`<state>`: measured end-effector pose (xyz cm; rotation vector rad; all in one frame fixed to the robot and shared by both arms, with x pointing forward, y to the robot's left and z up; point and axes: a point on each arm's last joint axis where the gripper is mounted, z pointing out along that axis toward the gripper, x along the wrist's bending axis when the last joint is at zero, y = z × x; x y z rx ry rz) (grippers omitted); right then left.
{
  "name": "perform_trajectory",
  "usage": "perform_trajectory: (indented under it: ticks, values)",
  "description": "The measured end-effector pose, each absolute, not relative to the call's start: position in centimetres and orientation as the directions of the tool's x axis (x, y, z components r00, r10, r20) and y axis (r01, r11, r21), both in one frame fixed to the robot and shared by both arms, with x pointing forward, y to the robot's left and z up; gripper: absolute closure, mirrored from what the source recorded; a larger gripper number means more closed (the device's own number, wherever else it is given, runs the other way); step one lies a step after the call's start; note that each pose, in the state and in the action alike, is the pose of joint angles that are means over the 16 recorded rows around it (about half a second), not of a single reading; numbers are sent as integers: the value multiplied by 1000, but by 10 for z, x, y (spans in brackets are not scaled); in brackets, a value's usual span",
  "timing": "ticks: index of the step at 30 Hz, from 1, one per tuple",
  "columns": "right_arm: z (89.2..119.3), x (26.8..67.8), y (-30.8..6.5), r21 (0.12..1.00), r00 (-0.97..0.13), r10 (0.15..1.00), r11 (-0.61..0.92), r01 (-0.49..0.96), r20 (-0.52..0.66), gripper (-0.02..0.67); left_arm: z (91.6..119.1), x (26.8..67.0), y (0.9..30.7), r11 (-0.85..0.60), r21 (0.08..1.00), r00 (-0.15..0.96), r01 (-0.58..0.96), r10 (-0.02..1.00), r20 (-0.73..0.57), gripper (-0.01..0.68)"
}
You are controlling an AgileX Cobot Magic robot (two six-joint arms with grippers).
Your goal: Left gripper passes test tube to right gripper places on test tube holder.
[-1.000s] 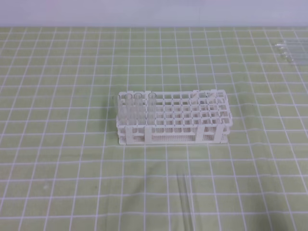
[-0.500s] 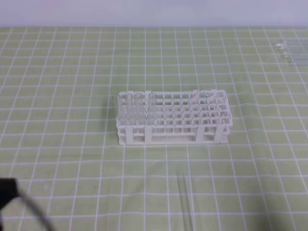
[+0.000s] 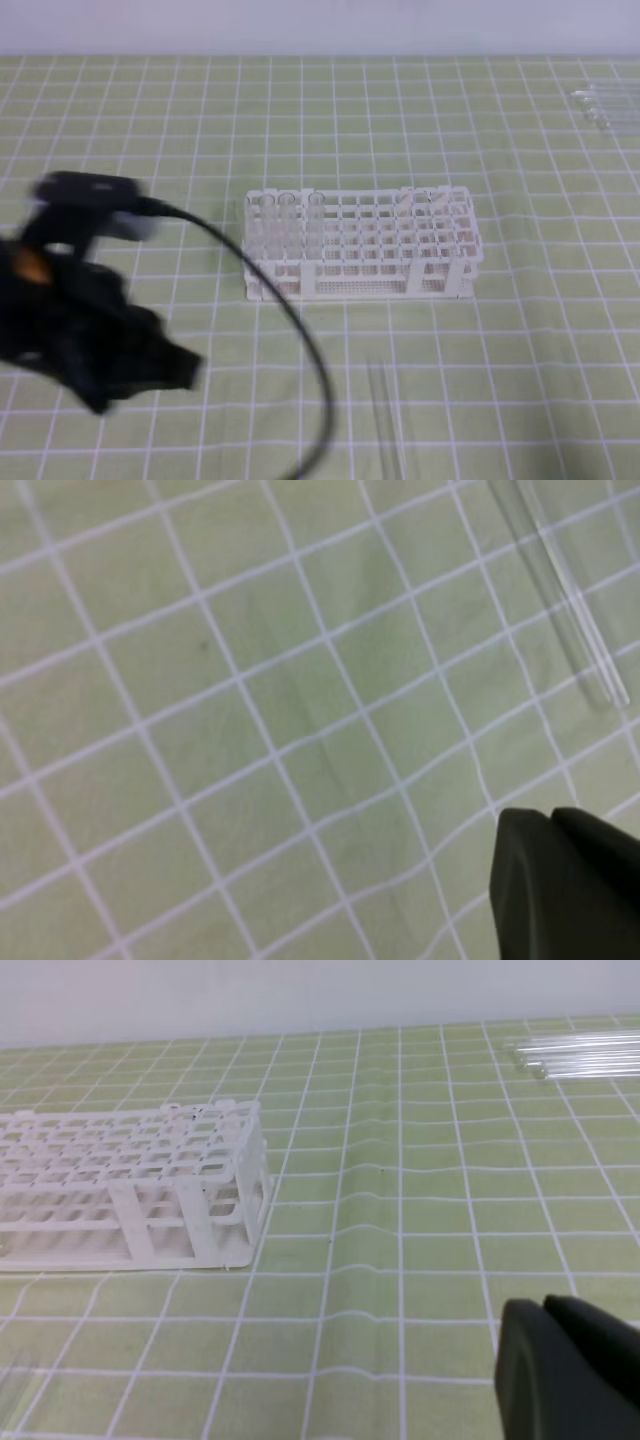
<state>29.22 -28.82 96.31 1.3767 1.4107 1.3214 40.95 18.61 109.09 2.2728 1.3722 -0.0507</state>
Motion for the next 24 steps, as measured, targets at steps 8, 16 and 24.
perform_trajectory:
  ticks: [8, 16, 24]
  values:
    - [963, 292, -288, 972, -140, 980, -112, 206, 142, 666, 1067, 424, 91, -548, 282, 605, 788, 774, -185, 675]
    - [963, 292, -288, 972, -140, 980, -112, 206, 142, 666, 1024, 430, 25, -573, 113, 581, 812, 771, -260, 657]
    - [963, 292, -288, 972, -140, 980, -112, 206, 142, 666, 990, 433, 0, -529, -24, 492, 848, 805, -332, 491]
